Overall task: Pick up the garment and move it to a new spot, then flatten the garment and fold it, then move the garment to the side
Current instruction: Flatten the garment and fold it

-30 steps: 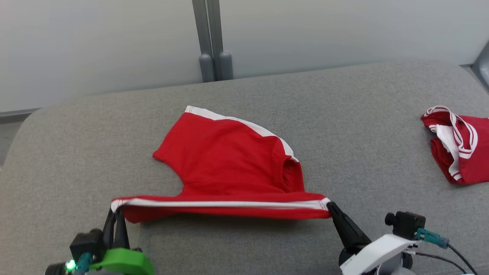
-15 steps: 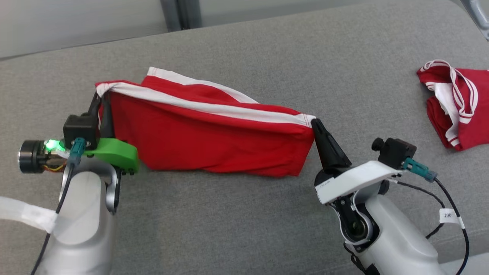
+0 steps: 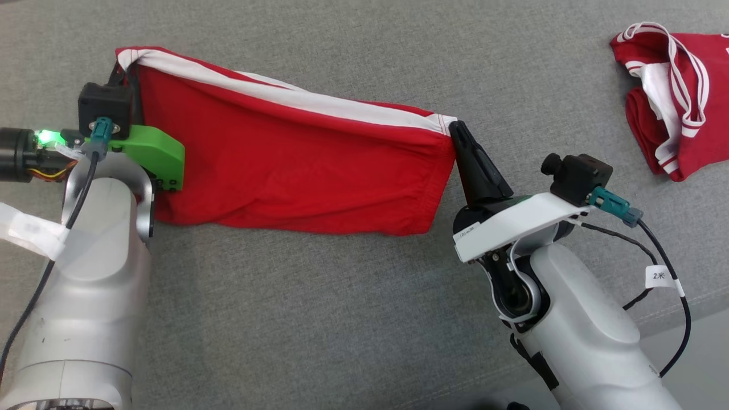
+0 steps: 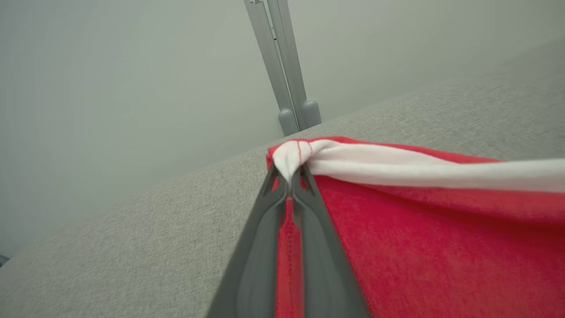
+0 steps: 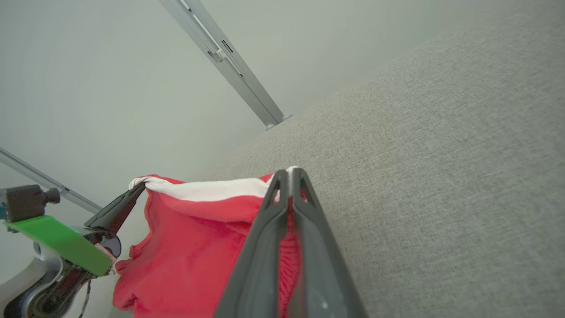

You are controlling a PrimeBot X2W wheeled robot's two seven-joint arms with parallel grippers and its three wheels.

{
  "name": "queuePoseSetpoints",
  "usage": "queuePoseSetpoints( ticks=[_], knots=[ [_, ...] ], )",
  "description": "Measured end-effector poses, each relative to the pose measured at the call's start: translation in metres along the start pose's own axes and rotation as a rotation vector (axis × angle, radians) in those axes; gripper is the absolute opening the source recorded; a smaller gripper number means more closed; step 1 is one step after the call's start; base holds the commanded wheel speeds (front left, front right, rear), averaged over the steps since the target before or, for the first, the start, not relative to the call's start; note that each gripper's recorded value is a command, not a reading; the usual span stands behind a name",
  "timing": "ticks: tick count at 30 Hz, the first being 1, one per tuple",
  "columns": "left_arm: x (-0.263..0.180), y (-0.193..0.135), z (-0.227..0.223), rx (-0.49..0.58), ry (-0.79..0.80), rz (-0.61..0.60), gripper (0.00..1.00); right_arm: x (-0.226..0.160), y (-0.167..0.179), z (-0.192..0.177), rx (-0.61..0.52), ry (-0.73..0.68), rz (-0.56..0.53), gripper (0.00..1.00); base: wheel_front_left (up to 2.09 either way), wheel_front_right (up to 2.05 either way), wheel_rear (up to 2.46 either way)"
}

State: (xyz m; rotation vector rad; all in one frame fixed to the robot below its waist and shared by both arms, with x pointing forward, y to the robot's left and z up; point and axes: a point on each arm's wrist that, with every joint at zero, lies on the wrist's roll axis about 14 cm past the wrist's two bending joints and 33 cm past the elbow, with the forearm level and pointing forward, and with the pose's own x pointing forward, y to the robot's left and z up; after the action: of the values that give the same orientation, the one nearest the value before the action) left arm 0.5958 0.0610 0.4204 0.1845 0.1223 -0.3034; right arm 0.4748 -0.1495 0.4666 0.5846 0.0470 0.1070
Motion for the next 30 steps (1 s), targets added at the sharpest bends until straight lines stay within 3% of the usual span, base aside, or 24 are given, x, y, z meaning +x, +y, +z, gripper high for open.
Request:
queuePoseSetpoints(
  ticks=[4, 5, 6, 7, 8, 9, 10, 11, 19, 30],
  knots=[
    [0.014, -0.005, -0.011, 0.006, 0.024, -0.01, 0.0, -0.001, -0.012, -0.007, -0.019, 0.018, -0.028, 0.0, 0.0, 0.0, 0.0],
    [0.016, -0.008, -0.014, 0.006, 0.029, -0.016, 0.04, -0.001, -0.015, -0.008, -0.019, 0.02, -0.034, 0.0, 0.0, 0.0, 0.0],
    [0.017, -0.01, -0.016, 0.006, 0.033, -0.02, 0.17, -0.001, -0.016, -0.008, -0.018, 0.021, -0.038, 0.0, 0.0, 0.0, 0.0],
    [0.018, -0.012, -0.018, 0.006, 0.039, -0.022, 0.45, -0.002, -0.018, -0.009, -0.017, 0.024, -0.042, 0.0, 0.0, 0.0, 0.0],
    [0.019, -0.013, -0.021, 0.004, 0.045, -0.023, 0.91, -0.002, -0.018, -0.009, -0.017, 0.025, -0.042, 0.0, 0.0, 0.0, 0.0],
    [0.019, -0.012, -0.023, 0.002, 0.052, -0.017, 1.0, -0.001, -0.017, -0.01, -0.022, 0.027, -0.038, 0.29, 0.0, 0.0, 0.0],
    [0.018, -0.011, -0.026, -0.002, 0.062, -0.008, 1.0, -0.001, -0.015, -0.008, -0.031, 0.02, -0.031, 0.87, 0.0, 0.0, 0.0],
    [0.017, -0.009, -0.026, -0.005, 0.066, 0.001, 1.0, 0.0, -0.013, -0.003, -0.048, 0.008, -0.022, 1.0, 0.0, 0.0, 0.0],
    [-0.006, -0.004, -0.03, -0.067, 0.101, 0.041, 1.0, -0.009, -0.014, 0.017, -0.187, -0.043, -0.023, 1.0, 0.0, 0.0, 0.0],
    [-0.051, 0.007, -0.063, -0.102, 0.248, 0.099, 1.0, -0.028, -0.01, 0.033, -0.244, -0.089, -0.03, 1.0, 0.0, 0.0, 0.0]
  ],
)
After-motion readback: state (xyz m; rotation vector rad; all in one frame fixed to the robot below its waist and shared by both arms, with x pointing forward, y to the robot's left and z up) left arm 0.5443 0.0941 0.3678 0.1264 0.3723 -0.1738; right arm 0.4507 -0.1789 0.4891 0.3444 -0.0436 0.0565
